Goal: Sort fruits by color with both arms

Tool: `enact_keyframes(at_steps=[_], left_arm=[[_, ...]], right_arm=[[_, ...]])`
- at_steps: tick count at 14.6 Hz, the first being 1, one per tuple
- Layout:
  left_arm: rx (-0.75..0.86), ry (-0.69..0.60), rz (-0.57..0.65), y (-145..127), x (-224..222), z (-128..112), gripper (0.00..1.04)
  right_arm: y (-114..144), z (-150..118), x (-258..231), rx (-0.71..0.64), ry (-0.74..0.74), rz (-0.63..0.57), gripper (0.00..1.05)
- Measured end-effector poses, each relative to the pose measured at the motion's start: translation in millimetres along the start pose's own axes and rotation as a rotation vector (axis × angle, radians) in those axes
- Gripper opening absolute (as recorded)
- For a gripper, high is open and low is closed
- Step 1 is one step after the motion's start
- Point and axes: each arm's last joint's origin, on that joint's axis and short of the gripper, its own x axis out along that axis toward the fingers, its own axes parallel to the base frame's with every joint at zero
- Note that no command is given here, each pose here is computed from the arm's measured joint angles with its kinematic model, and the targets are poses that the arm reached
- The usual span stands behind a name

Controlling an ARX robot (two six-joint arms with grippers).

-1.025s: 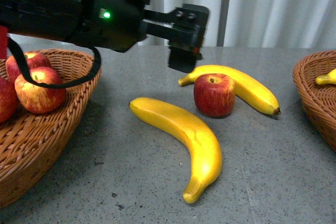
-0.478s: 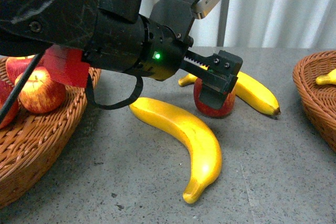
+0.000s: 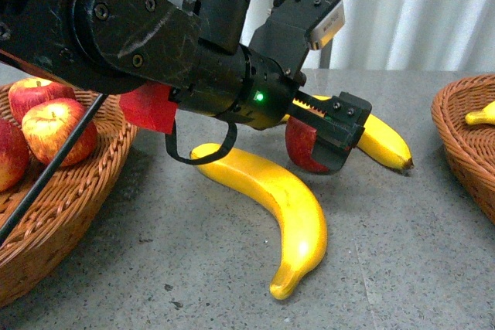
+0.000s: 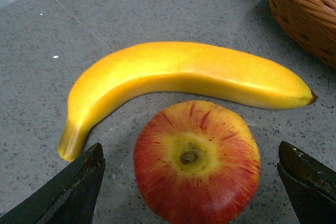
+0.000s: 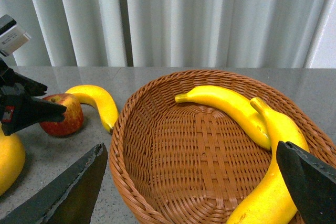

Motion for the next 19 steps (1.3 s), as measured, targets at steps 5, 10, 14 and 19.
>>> enact_keyframes(at_steps=[5,10,14,19], left_arm=[[-0.001,0.038,-0.023,-2.5,14.9,-12.4,0.98],[0.0,0.036,-0.019,0.2,15.7,-13.6,0.68],[0.002,-0.002,0.062,4.2,5.3,-4.8,0.65],[-0.068,-0.232,0.487,18.6,-86.0,35.6,0.65]], right_arm=[[0.0,0.0,0.0,0.0,0.0,0.0,0.98],[0.0,0.0,0.0,0.0,0.0,0.0,0.98],[0.0,0.0,0.0,0.0,0.0,0.0,0.98],[0.0,0.0,0.0,0.0,0.0,0.0,0.98]])
